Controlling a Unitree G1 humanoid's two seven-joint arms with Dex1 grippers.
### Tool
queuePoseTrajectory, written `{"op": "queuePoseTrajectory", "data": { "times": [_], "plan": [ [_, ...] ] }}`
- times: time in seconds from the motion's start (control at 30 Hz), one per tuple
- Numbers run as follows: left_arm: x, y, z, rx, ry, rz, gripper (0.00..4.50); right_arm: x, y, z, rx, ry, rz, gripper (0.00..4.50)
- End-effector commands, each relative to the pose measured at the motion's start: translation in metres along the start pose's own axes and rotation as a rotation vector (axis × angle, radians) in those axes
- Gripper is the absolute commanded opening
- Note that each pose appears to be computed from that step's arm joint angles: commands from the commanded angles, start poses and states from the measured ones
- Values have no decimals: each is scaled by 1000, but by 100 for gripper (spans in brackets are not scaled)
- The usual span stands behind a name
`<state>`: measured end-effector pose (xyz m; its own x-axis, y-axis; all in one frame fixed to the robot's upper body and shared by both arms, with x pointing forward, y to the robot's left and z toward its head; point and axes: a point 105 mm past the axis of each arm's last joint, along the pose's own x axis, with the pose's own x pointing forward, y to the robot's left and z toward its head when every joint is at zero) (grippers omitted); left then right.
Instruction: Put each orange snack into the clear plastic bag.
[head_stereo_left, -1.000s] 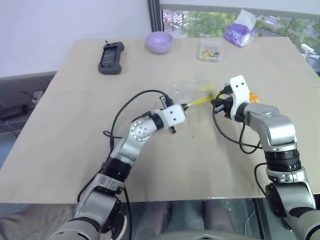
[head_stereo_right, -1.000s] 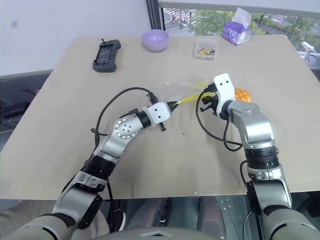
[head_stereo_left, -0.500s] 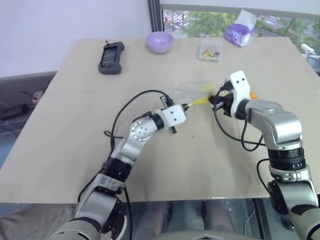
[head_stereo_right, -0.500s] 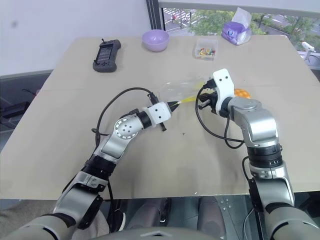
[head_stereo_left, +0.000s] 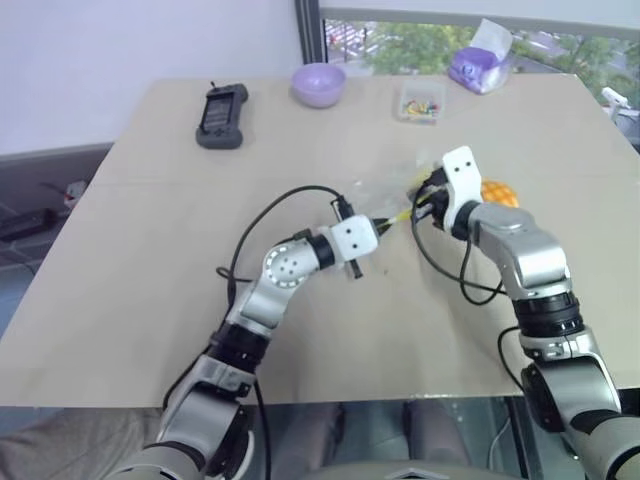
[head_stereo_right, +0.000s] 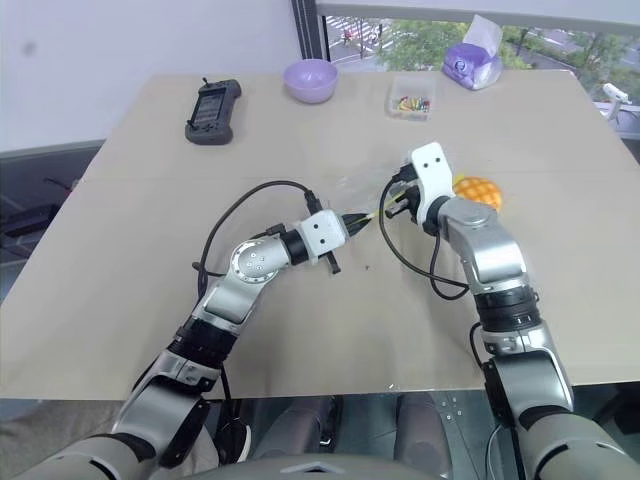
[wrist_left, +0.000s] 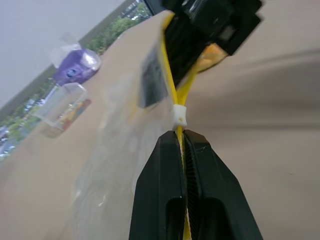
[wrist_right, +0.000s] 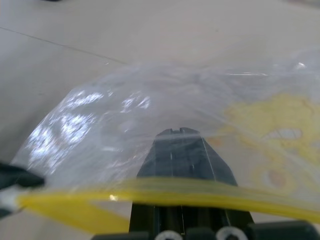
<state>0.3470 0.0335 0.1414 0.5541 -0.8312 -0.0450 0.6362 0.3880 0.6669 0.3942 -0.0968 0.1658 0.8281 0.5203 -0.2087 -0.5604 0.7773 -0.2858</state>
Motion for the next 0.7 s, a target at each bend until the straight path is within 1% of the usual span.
{"op": "queuePoseTrajectory", "data": {
  "times": [0.03,0.07,0.1,0.17,0.2,0.23,0.27,0.33,0.4,0.43,0.57,0.7],
  "plan": [
    [-1,7,13,28,-36,22,0,-2,0,3,-334,-68,-20,3],
    [-1,10,13,33,-31,31,0,-3,0,1,-413,-76,-26,3],
    [0,12,12,37,-27,40,0,-3,0,-1,-509,-81,-35,26],
    [0,14,12,39,-26,50,0,-3,4,-9,-675,-74,-11,89],
    [1,15,13,38,-28,54,0,-2,6,-15,-755,-64,6,131],
    [1,16,14,37,-31,56,0,-1,6,-20,-815,-56,10,195],
    [2,16,15,37,-33,58,0,0,6,-23,-862,-50,10,231],
    [3,16,16,36,-35,59,0,1,3,-25,-917,-47,1,317],
    [3,17,16,35,-36,61,0,2,1,-25,-953,-51,-10,423],
    [3,17,16,34,-37,62,0,3,-2,-24,-984,-49,-23,446],
    [3,17,16,29,-39,68,0,4,-9,-25,-1053,-33,-48,446],
    [3,18,14,29,-29,81,0,0,-13,-21,-1018,-43,-57,446]
  ]
}}
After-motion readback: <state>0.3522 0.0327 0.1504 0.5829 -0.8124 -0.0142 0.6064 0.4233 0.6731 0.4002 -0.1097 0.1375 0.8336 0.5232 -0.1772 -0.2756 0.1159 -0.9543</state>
